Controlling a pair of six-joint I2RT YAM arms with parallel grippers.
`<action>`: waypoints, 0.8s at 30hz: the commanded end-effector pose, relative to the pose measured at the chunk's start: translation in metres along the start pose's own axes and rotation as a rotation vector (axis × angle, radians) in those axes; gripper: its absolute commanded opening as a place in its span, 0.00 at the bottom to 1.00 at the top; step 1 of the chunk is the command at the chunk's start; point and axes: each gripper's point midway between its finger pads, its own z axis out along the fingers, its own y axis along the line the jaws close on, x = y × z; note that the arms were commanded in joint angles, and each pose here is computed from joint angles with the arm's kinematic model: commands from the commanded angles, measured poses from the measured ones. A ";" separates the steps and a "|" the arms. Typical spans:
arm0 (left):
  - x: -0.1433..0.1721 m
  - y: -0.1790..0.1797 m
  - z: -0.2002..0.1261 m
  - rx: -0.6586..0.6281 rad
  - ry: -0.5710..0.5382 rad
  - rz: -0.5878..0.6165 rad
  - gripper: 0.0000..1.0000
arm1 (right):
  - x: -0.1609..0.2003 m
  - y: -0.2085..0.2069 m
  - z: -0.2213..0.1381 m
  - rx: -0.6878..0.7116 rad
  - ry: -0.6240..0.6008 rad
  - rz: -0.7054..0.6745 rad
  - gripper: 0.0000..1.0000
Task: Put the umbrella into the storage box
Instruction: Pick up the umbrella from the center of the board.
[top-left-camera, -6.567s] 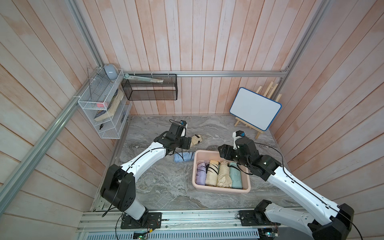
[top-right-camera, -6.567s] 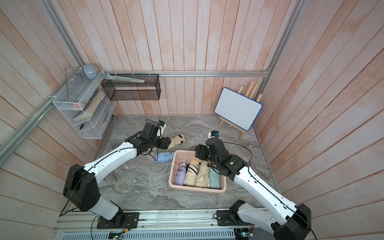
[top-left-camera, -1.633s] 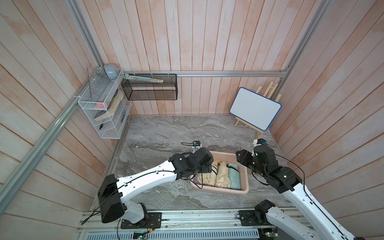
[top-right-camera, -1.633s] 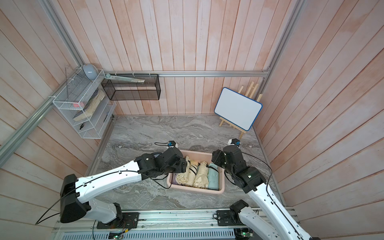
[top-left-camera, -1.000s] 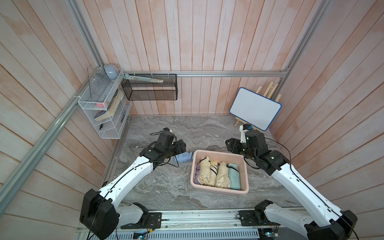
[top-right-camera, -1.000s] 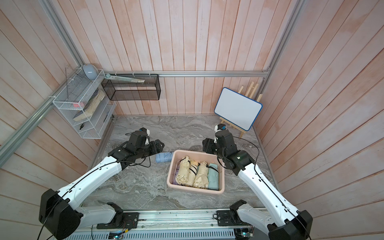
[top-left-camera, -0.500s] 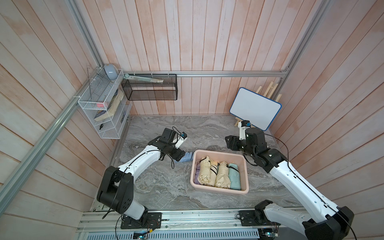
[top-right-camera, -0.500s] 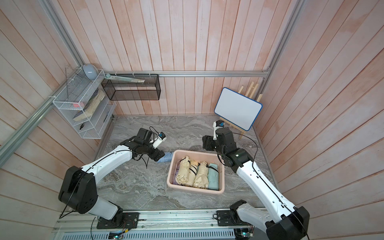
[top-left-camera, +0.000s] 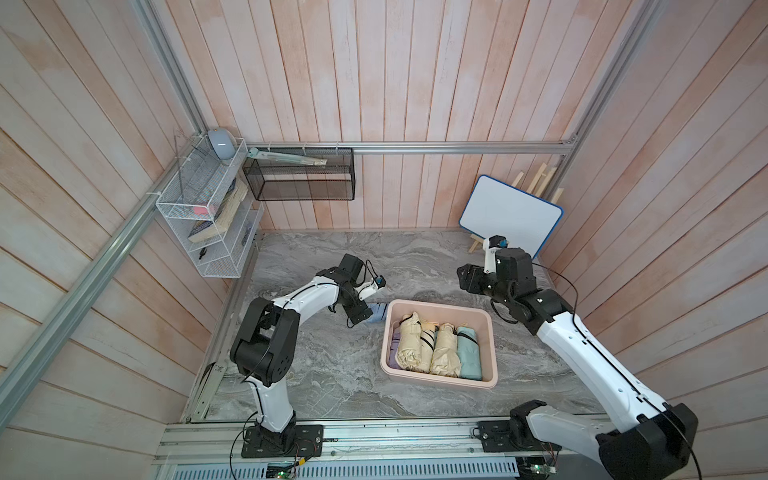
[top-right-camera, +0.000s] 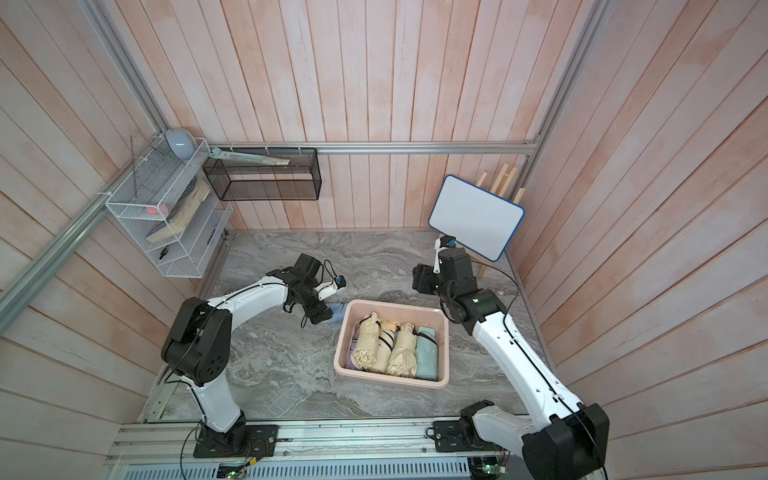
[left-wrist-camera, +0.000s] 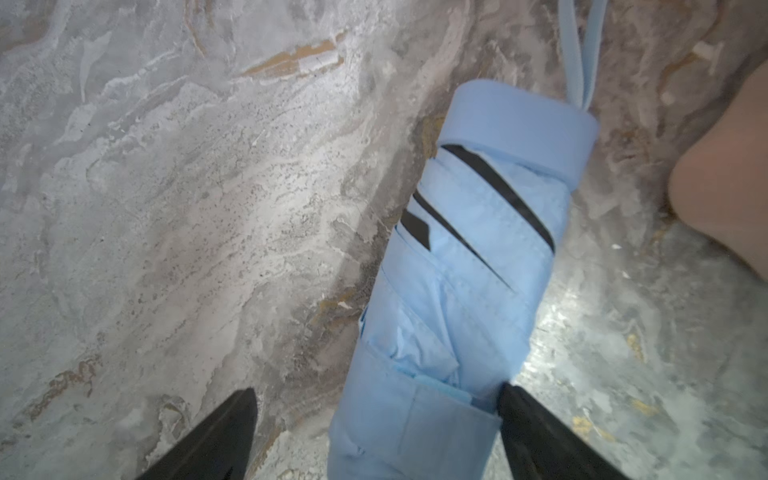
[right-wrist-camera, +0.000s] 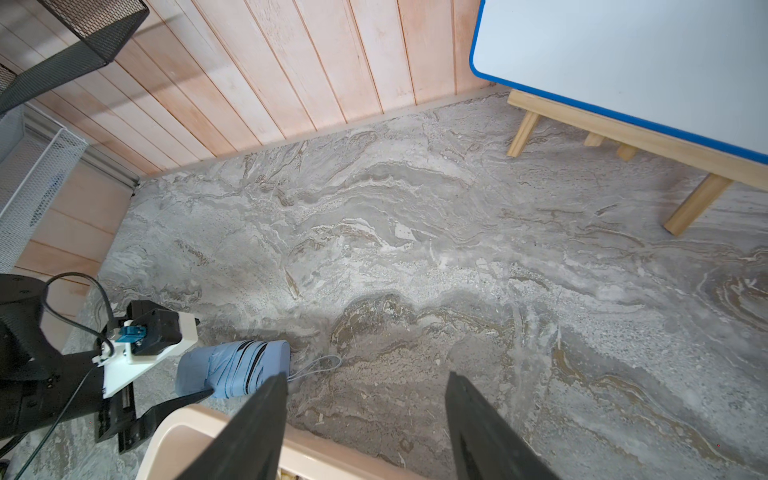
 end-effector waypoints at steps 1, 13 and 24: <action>0.002 -0.012 0.006 0.093 0.018 0.058 0.97 | -0.011 0.004 -0.003 -0.028 -0.018 -0.005 0.66; -0.005 -0.020 0.016 0.158 0.016 0.098 0.98 | -0.013 -0.010 -0.011 -0.038 -0.043 0.074 0.66; -0.009 -0.002 0.036 0.060 0.052 0.183 0.87 | -0.015 -0.010 -0.016 -0.041 -0.058 0.080 0.66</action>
